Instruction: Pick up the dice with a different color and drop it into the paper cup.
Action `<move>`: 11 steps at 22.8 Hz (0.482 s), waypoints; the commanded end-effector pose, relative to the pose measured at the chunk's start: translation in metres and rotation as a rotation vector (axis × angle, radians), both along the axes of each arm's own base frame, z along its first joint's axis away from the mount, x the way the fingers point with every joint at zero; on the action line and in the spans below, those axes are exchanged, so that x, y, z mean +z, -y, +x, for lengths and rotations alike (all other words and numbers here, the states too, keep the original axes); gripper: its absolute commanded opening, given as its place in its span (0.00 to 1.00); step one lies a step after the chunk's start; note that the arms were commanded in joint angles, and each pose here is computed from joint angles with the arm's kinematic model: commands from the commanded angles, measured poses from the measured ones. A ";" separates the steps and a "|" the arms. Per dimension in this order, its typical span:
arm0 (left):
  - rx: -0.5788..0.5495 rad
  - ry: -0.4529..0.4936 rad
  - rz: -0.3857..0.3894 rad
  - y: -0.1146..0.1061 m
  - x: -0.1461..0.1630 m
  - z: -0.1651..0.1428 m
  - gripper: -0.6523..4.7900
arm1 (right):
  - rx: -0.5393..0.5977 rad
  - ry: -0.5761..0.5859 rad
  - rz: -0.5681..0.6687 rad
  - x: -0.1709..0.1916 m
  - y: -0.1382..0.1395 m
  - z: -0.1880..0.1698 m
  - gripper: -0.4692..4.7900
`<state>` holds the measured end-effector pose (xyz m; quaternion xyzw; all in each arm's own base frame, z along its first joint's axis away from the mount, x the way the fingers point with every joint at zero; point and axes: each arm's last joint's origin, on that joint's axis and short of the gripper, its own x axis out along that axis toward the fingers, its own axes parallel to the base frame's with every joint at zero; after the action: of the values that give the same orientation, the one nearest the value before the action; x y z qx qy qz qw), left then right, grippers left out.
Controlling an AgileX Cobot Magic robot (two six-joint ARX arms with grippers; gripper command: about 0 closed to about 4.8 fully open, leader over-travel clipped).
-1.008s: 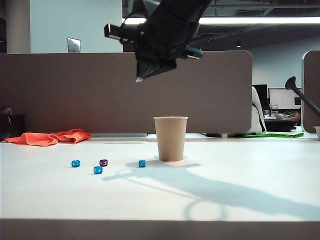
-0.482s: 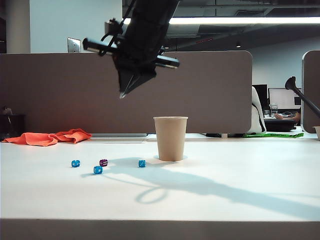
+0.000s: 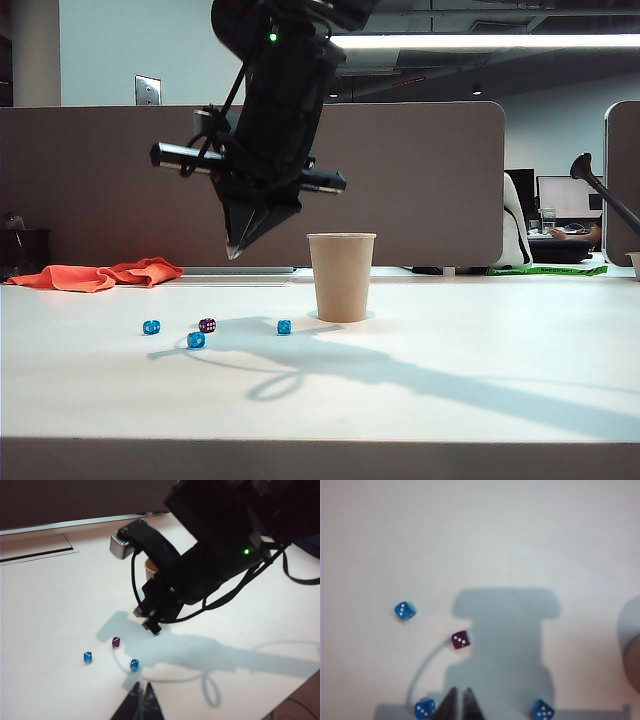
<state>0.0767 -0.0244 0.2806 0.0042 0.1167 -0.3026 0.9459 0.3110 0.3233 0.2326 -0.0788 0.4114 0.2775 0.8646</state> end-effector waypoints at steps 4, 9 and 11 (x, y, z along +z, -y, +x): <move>-0.008 0.016 -0.001 0.000 0.003 0.000 0.11 | 0.063 -0.032 0.008 -0.004 -0.003 0.000 0.32; -0.008 0.015 -0.001 0.000 0.002 0.000 0.11 | 0.201 0.055 -0.062 -0.003 -0.007 -0.002 0.32; -0.008 0.015 -0.001 0.000 0.002 0.000 0.11 | 0.227 0.071 -0.078 -0.003 -0.008 -0.002 0.32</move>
<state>0.0768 -0.0244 0.2806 0.0042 0.1169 -0.3026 0.9459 0.3092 0.3288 0.2248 -0.1522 0.3975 0.3398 0.8387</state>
